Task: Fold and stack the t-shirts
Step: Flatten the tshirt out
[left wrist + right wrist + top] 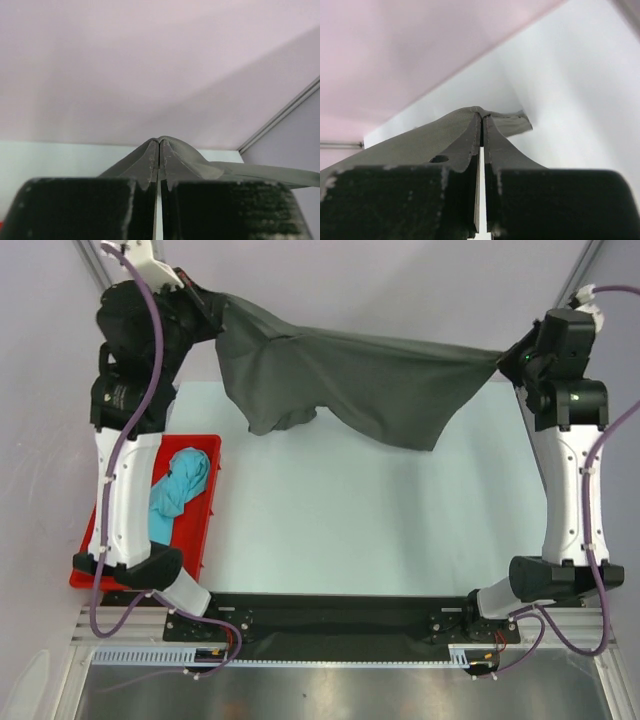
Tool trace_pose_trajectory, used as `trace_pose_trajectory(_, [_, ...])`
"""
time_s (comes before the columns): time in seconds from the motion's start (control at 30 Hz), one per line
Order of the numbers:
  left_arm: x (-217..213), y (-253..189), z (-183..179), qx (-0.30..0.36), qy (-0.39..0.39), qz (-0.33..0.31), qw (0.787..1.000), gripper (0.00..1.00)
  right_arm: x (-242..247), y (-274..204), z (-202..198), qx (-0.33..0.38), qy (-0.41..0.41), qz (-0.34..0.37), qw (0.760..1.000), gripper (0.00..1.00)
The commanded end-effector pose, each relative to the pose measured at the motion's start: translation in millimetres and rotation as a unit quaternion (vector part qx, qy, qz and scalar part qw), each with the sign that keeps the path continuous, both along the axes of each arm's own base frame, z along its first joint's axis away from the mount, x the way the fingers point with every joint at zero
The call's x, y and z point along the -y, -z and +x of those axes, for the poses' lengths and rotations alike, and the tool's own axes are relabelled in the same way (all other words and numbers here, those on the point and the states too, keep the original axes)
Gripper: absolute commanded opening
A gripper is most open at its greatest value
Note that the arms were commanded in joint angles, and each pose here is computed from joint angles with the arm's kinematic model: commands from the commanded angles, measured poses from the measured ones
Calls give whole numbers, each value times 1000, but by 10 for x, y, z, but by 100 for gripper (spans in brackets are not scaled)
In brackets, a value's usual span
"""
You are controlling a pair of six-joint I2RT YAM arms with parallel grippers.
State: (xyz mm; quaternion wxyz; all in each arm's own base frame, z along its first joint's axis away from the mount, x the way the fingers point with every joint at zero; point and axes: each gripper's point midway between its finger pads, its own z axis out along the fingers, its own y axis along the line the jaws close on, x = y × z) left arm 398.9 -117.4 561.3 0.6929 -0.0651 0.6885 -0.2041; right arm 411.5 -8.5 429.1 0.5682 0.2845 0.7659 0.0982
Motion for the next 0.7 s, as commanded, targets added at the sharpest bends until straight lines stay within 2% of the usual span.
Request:
trace_pose_trajectory(0.0, [-172,-672,-486,108,4,12,994,1,169,-644,-316,79,28,-45,996,0])
trace_pose_trajectory(0.1, [-158,-773,-690,127,23,11,992,0,223,-919,-511,109,34,-60,992,0])
trace_pose_trajectory(0.2, [-154,-884,-1065,152,51,7,987,0,242,-1193,-809,144,36,-74,986,0])
trace_pose_trajectory(0.23, [-217,-1012,-1358,177,55,3,983,0,242,-1269,-917,155,35,-80,984,0])
trace_pose_trajectory(0.33, [-265,-1091,-1757,207,70,10,976,0,242,-1571,-1395,210,40,-85,973,0])
trace_pose_trajectory(0.37, [-342,-1192,-2070,234,71,8,970,0,238,-1646,-1523,225,40,-86,970,0])
trace_pose_trajectory(0.43, [-376,-1233,-2385,256,84,6,963,0,207,-1840,-1950,277,38,-85,956,0])
trace_pose_trajectory(0.47, [-443,-1265,-2668,276,90,1,957,0,194,-1896,-2118,297,37,-84,951,0])
trace_pose_trajectory(0.6, [-485,-1193,-3016,297,109,-5,948,0,189,-1917,-2671,358,44,-80,929,0])
trace_pose_trajectory(0.67, [-458,-1170,-3005,297,115,-6,948,0,168,-1899,-2702,361,39,-79,928,0])
